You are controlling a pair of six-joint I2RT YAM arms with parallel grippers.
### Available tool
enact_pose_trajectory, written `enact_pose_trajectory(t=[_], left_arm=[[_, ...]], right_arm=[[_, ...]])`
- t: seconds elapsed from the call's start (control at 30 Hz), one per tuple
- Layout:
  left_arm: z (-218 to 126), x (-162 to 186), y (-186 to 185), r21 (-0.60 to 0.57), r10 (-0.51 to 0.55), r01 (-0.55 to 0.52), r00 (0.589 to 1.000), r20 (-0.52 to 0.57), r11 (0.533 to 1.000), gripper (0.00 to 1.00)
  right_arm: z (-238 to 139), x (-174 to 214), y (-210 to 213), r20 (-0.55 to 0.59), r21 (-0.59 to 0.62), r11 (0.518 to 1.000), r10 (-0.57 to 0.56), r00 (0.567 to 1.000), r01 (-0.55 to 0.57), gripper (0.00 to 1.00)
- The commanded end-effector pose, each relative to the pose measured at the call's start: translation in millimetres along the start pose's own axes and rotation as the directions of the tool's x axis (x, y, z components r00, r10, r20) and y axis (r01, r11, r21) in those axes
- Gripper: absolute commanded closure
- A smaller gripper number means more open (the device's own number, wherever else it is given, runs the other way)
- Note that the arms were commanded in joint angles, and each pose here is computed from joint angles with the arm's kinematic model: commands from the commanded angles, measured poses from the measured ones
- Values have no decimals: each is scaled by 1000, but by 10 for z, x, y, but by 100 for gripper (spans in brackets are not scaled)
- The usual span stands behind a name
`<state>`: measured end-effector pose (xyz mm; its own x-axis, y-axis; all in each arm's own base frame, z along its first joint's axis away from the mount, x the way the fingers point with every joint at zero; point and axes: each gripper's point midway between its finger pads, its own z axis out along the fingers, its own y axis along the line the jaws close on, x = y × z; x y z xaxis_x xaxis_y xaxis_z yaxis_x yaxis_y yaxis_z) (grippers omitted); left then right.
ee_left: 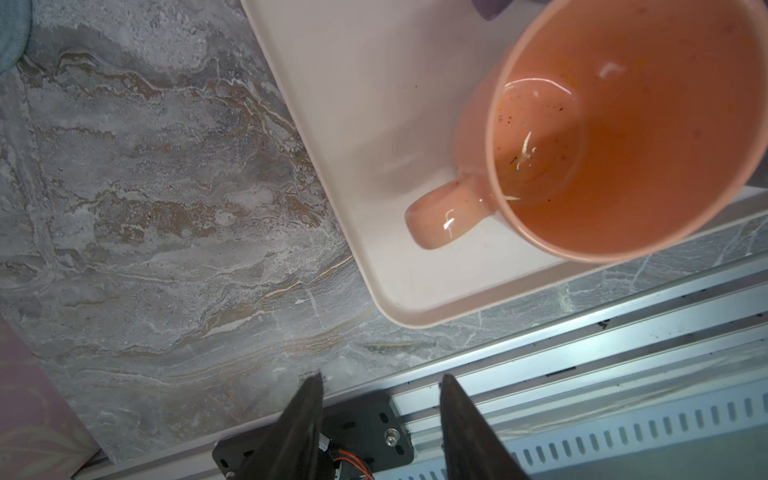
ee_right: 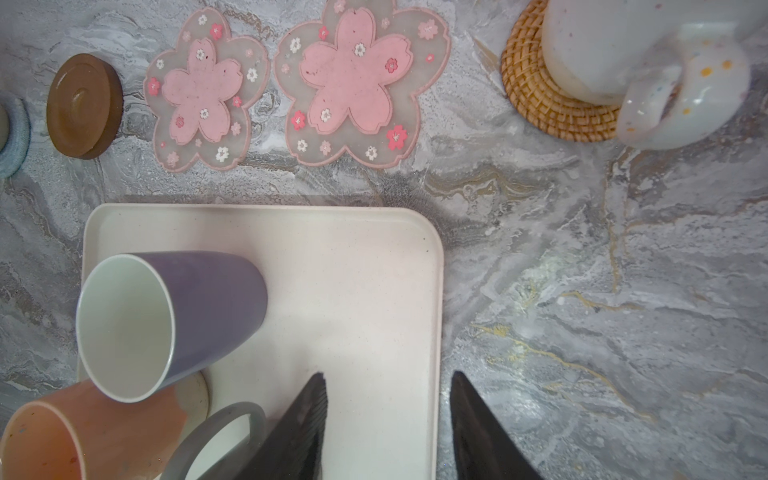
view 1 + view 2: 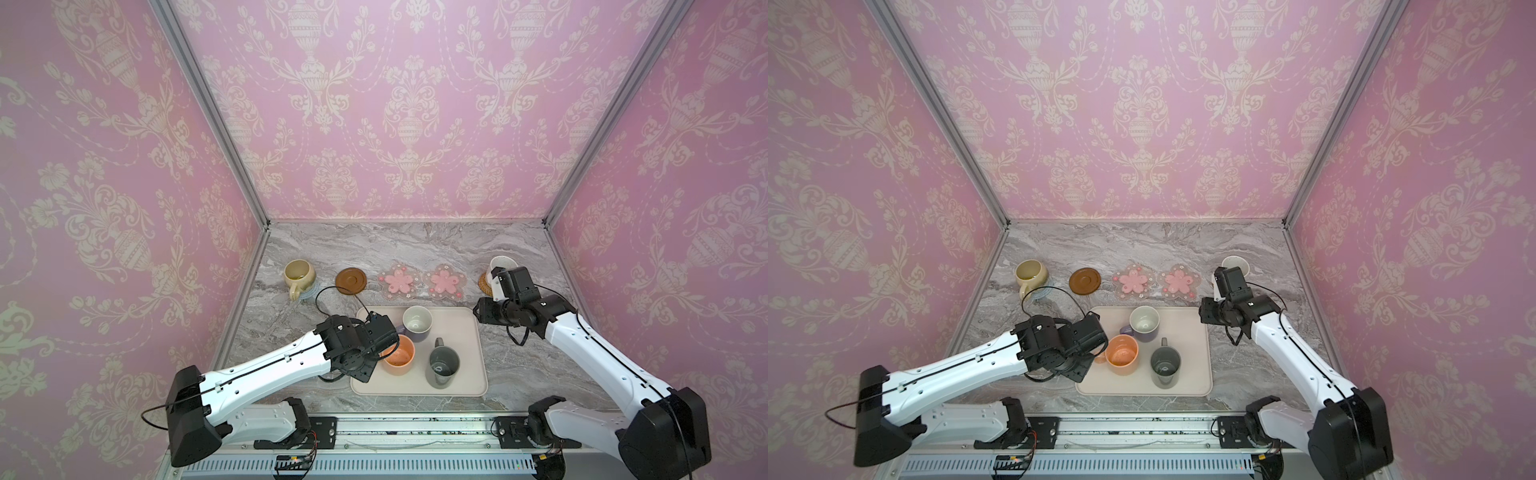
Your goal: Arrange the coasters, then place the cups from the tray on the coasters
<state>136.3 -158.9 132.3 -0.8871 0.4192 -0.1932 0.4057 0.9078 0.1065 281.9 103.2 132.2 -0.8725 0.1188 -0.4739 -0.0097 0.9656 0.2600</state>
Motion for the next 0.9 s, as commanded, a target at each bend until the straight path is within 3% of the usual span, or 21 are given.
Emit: enact_pose_trajectory(t=[0.0, 0.3, 0.5, 0.87], left_arm=[[114, -56, -57, 25, 68, -68, 997, -33, 997, 50], [327, -325, -261, 43, 146, -146, 989, 3, 988, 46], [415, -368, -351, 69, 219, -219, 976, 16, 973, 45], [511, -327, -460, 125, 239, -239, 971, 15, 963, 44]], right_arm=[[11, 78, -27, -18, 12, 1000, -3, 1000, 3, 50], [38, 112, -48, -30, 21, 1000, -12, 999, 12, 49], [34, 141, -94, -41, 44, 998, -31, 999, 33, 49], [81, 163, -114, -57, 54, 998, -34, 998, 37, 48]])
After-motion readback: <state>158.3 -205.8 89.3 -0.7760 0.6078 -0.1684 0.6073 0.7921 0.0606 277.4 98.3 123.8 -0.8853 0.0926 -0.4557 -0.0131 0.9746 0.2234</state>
